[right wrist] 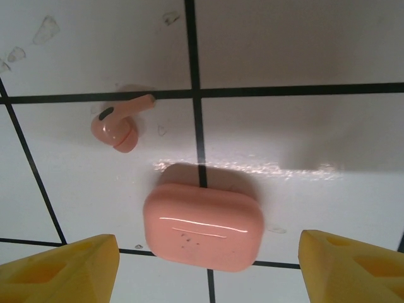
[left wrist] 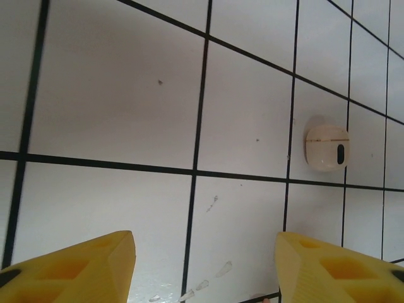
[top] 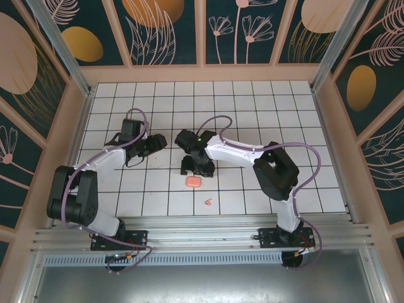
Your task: Insert the wireless bluetooth earbuds into the charging case
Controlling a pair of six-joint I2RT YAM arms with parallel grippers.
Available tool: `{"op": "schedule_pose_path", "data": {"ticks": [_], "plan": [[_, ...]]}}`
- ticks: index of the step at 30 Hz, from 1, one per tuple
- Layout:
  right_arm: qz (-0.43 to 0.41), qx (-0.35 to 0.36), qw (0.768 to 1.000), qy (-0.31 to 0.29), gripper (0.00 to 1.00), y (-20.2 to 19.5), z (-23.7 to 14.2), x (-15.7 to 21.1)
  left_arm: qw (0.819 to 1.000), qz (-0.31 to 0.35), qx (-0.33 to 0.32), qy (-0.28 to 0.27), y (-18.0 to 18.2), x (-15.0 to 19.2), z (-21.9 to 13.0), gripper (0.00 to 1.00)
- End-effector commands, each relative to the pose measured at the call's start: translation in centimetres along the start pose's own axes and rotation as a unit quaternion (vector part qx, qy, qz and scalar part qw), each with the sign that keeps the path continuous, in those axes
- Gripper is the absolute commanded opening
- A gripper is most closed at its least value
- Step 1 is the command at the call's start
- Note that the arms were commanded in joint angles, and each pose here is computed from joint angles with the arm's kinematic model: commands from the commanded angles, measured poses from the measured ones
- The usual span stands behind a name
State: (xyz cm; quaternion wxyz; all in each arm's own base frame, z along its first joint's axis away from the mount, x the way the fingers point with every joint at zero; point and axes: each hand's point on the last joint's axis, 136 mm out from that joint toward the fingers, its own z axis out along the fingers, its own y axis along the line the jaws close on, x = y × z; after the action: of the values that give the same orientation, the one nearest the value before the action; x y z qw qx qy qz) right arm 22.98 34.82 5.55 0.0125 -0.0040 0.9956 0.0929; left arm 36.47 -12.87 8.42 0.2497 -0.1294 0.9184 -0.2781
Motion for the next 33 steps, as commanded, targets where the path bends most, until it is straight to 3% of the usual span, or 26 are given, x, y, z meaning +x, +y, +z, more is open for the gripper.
{"op": "schedule_pose_path", "data": {"ticks": [1,13,23,29,33], "plan": [[0.014,0.035,0.999,0.026,0.75,-0.4,0.4,1.1,1.000,0.005,0.020,-0.009,0.2,-0.2,-0.6,0.59],[0.008,0.054,0.997,0.059,0.75,-0.4,3.0,2.5,0.999,0.005,0.031,-0.007,0.5,0.1,-0.5,0.54],[0.006,0.068,0.996,0.062,0.60,-1.8,4.5,3.1,0.999,0.013,0.031,-0.012,0.4,0.0,-0.8,0.52],[0.016,0.022,0.999,-0.022,0.55,-0.7,0.0,0.3,0.994,0.059,0.074,-0.047,-1.7,-0.8,-2.5,0.50],[0.035,-0.108,0.985,-0.126,0.55,1.9,-6.3,-3.2,0.976,0.126,0.144,-0.106,-5.2,-2.4,-5.1,0.48]]}}
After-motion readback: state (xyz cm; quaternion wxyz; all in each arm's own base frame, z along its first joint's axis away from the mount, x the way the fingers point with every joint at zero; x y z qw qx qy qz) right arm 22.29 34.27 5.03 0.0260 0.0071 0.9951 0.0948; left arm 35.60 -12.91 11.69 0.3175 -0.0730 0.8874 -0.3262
